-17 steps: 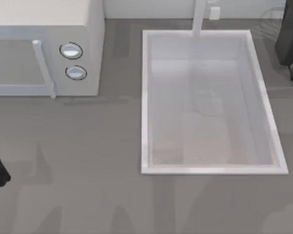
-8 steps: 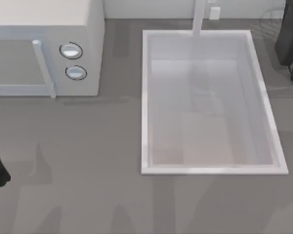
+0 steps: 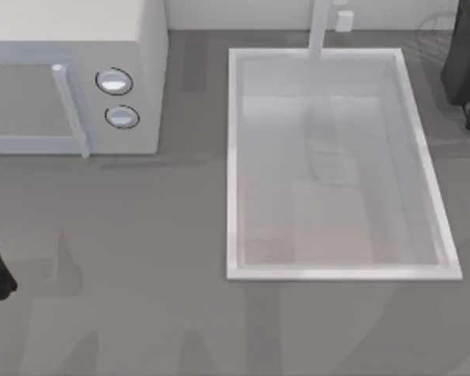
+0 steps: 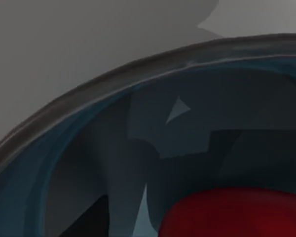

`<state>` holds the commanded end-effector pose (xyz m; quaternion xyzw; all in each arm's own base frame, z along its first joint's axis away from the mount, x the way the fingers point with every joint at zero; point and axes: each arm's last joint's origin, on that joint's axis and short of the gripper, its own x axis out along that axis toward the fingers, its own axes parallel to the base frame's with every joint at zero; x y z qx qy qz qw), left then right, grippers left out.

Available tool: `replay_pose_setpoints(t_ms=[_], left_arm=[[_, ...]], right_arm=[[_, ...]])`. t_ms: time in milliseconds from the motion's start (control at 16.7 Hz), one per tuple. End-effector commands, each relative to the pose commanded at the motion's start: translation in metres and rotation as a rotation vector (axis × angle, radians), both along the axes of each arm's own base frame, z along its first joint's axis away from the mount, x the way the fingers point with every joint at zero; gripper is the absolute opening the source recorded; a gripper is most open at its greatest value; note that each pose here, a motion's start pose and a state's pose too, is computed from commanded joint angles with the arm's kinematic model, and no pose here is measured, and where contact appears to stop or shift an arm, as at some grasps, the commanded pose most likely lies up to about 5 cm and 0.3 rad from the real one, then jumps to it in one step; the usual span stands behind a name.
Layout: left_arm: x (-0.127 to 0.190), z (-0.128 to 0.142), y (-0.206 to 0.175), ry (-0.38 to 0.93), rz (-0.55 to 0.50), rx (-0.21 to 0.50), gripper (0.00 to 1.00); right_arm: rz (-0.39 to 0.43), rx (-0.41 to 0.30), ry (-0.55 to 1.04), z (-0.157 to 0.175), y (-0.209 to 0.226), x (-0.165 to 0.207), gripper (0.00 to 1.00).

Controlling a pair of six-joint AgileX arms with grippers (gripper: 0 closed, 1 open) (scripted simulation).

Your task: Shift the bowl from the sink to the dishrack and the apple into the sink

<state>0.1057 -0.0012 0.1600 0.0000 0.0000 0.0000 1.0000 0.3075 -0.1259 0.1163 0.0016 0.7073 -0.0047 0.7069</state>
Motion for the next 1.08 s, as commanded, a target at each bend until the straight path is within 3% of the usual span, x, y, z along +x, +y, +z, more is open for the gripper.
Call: replay_pose_setpoints(t_ms=[180,480,1080], left_arm=[[0.000,0.000,0.000,0.000,0.000,0.000,1.00],[0.000,0.000,0.000,0.000,0.000,0.000,1.00],[0.000,0.000,0.000,0.000,0.000,0.000,1.00]], right_arm=[[-0.002,0.004,0.001,-0.020,0.001,-0.003,1.00],[-0.001,0.004,-0.001,-0.023,0.001,-0.003,1.00],[-0.001,0.004,-0.001,-0.023,0.001,-0.003,0.25]])
